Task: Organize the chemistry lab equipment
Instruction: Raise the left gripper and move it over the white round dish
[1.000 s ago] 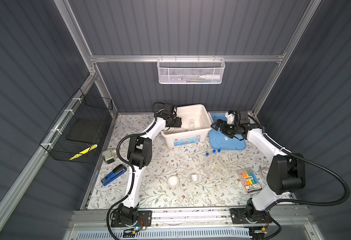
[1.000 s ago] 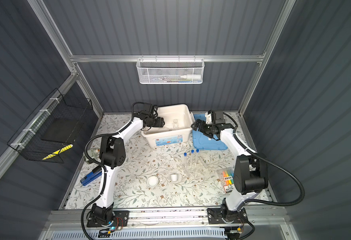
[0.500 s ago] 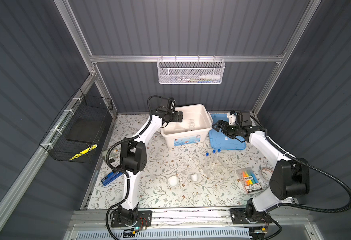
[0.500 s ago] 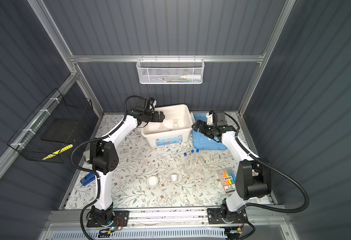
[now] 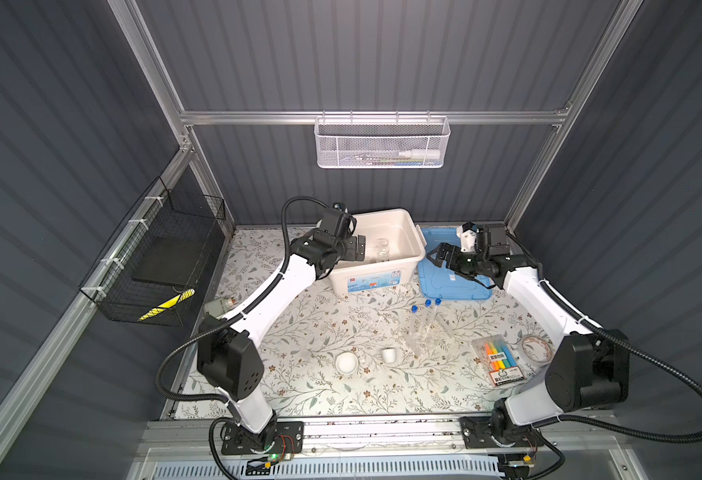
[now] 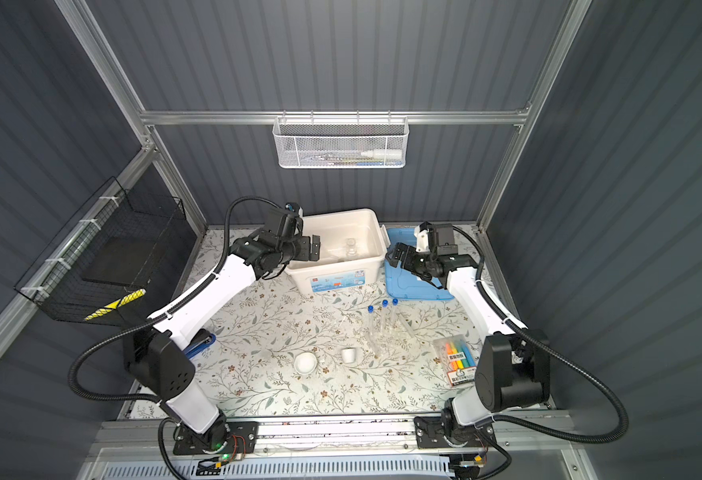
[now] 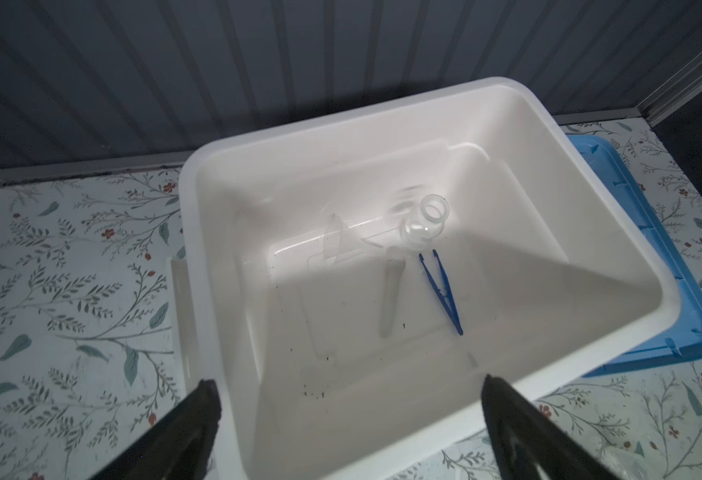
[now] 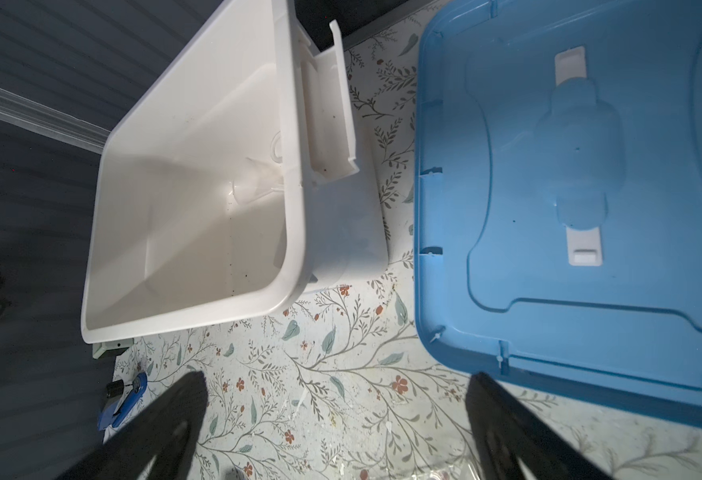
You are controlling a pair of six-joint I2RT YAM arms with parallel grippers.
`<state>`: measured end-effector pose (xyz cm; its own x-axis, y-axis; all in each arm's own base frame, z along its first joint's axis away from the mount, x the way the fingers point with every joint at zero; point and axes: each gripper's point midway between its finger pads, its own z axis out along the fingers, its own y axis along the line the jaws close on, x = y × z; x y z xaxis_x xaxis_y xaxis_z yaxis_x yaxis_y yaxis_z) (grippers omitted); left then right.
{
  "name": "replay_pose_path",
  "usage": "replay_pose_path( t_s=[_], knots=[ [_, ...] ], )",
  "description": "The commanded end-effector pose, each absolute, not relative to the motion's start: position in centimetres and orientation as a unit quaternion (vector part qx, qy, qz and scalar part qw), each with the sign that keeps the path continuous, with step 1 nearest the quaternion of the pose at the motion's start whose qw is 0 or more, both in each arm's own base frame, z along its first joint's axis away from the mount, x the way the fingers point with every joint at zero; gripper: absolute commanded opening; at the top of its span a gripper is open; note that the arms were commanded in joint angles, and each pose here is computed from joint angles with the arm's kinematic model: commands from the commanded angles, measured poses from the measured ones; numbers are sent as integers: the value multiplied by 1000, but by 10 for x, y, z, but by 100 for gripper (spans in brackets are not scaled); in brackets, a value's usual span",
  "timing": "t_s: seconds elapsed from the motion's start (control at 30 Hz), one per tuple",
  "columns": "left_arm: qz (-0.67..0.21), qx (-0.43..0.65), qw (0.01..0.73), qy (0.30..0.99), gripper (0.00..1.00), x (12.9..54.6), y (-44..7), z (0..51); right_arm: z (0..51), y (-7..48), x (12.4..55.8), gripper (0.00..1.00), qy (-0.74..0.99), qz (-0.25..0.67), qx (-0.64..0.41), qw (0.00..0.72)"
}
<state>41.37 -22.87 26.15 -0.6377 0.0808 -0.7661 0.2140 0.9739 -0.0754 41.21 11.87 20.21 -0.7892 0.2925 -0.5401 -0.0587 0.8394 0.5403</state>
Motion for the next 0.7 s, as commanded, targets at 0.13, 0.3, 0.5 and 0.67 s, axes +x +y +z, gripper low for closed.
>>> replay_pose_path(
  t_s=[0.13,0.3,0.5,0.67],
  knots=[
    [-25,11,353,935,100,329,-206,213,200,105,396,99,912,256,65,313],
    [-21,-21,313,949,100,286,-210,177,202,102,388,99,912,252,62,316],
    [-36,-61,276,958,100,247,-215,137,198,95,376,99,917,240,65,312],
    [-17,-60,253,966,100,227,-220,115,197,93,371,99,918,239,66,311]
  ],
)
